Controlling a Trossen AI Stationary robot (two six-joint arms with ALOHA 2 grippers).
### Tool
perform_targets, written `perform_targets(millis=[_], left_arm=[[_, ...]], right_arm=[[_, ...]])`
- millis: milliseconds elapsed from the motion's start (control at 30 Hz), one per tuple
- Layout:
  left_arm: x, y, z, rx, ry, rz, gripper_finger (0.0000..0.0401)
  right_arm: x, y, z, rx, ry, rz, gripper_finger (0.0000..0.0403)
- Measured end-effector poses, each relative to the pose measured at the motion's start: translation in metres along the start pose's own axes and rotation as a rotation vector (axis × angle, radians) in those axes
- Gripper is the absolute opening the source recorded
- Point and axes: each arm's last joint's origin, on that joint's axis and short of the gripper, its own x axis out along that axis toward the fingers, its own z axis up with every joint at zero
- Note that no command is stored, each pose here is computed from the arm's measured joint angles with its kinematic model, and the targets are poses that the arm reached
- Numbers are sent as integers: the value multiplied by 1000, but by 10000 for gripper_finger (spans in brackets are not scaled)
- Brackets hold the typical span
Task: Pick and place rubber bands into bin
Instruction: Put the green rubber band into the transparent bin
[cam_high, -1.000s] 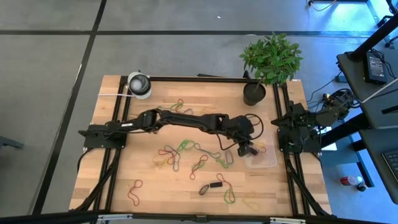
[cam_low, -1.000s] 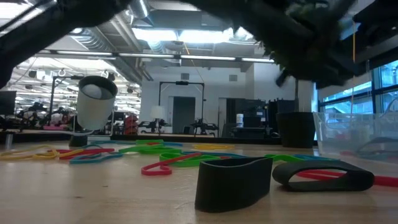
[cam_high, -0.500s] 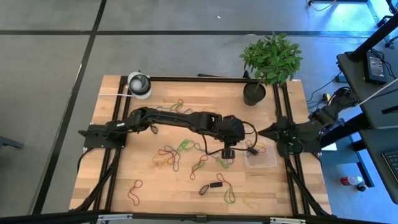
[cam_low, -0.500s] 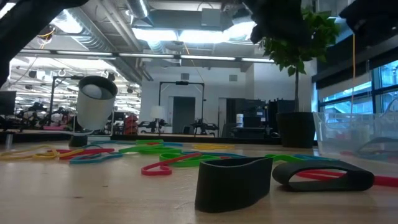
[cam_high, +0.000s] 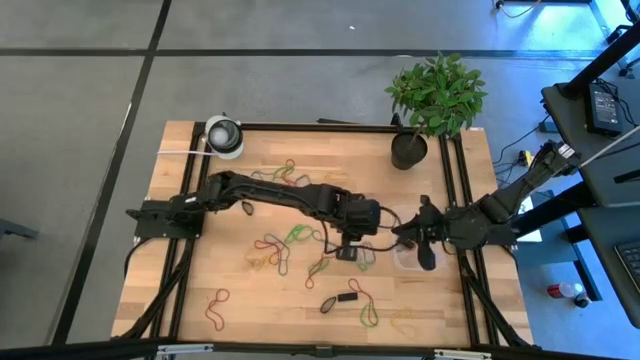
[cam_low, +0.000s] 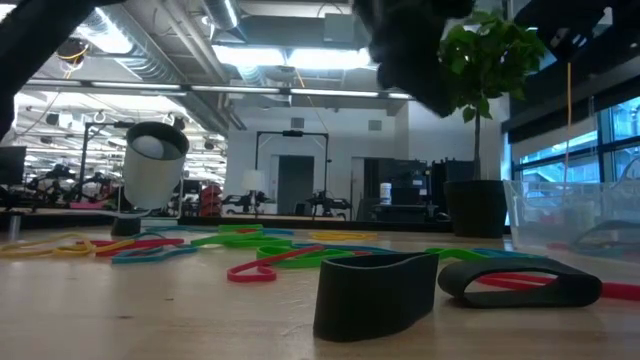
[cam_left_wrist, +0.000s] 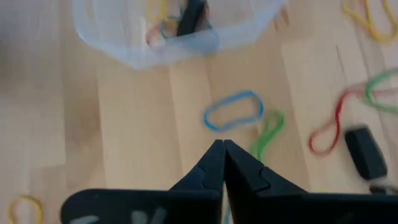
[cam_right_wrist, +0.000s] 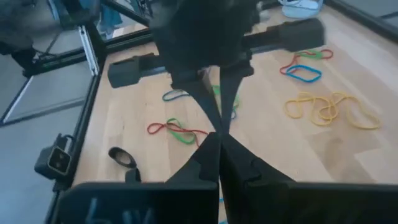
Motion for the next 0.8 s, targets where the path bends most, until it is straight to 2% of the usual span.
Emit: perform_targets(millis=[100, 267, 367, 533, 667, 800], left_arm=[[-7, -2, -25, -25, -37, -15, 2], [-31, -3, -83, -147, -255, -33, 1], [-51, -4, -119, -211, -381, -21, 1], [-79, -7, -174, -301, -439, 1, 1], [-99, -10, -201, -329, -490, 29, 1], [-112, -16, -217, -326, -532, 77, 1]], right_arm=[[7, 6, -1, 28, 15, -11, 1], [25, 21, 6, 20, 43, -46, 0], [42, 28, 17, 73, 83, -108, 0], [82, 37, 35, 39, 326, -227, 0], [114, 43, 43, 17, 549, -270, 13], [142, 47, 30, 8, 726, -289, 38]])
